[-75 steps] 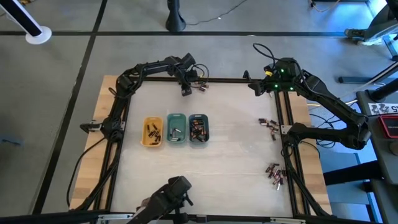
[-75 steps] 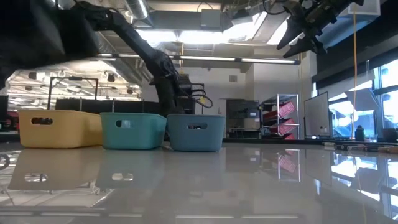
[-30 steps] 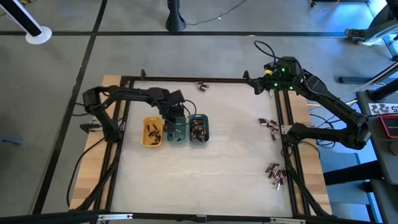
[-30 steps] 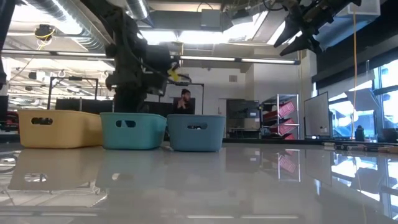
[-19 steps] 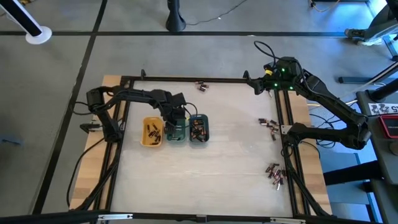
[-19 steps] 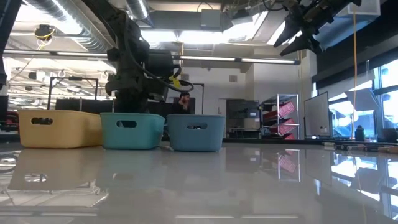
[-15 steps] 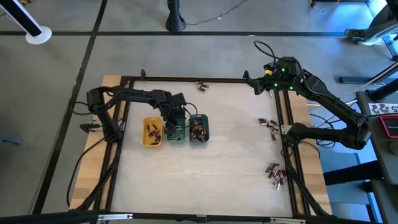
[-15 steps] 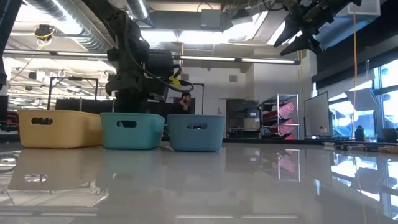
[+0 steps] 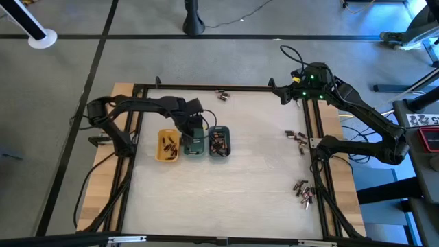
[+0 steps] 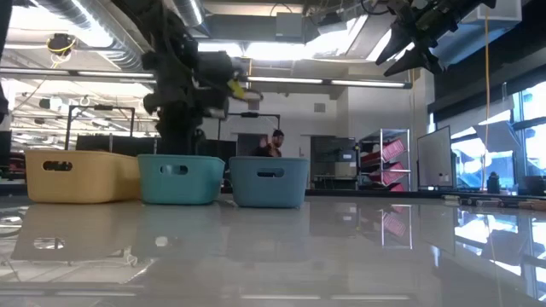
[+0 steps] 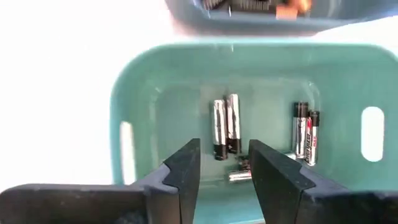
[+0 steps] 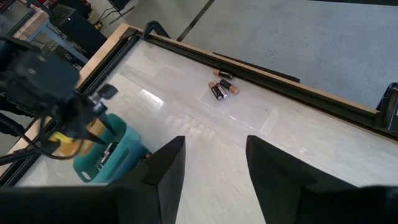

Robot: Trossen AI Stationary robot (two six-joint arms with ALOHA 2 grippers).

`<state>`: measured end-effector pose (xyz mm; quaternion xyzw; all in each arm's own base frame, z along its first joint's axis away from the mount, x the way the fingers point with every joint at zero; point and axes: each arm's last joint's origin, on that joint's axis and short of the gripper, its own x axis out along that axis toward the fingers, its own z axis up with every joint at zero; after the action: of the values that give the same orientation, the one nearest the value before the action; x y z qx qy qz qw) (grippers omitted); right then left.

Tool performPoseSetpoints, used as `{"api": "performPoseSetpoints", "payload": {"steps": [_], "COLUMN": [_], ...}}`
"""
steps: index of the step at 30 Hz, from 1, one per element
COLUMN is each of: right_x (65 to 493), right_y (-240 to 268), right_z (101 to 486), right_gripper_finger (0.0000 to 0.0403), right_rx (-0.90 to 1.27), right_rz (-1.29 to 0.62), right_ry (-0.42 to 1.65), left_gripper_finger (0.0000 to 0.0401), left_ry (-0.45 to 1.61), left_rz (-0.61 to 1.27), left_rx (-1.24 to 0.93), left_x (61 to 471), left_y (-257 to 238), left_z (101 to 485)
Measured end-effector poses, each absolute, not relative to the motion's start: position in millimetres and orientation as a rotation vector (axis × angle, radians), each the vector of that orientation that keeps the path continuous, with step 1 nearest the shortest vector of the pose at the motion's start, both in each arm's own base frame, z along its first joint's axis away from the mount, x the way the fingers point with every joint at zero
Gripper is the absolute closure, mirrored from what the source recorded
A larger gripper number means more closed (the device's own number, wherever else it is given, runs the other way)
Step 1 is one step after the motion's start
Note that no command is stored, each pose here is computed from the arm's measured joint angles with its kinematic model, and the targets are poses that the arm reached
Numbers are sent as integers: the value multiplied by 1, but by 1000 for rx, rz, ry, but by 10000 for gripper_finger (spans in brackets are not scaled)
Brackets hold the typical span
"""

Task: Sort batteries
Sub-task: Put the large black battery into the blue bin

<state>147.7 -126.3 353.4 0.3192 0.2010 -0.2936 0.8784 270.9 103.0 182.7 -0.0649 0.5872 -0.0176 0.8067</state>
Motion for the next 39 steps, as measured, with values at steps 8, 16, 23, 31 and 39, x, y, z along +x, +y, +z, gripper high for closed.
{"api": "performPoseSetpoints", "payload": {"steps": [8,16,23,31,39], "right_x": [148,148,151,171,204], "right_y": [-127,-127,-130,-148,-174], "right_z": [354,354,355,346,323], "right_gripper_finger": [230,230,230,230,230], "right_rx": [663,661,648,658,710], "right_rz": [-614,-621,-623,-614,-514], "right_ry": [416,415,387,382,388], "left_gripper_finger": [274,274,274,274,274], "left_ry": [1018,888,737,476,540], "left_rz": [16,213,415,502,399], "left_rx": [74,88,-37,-224,-342], "left_x": [256,242,233,228,252], "left_y": [111,137,175,210,236], "left_z": [235,257,263,272,260]}}
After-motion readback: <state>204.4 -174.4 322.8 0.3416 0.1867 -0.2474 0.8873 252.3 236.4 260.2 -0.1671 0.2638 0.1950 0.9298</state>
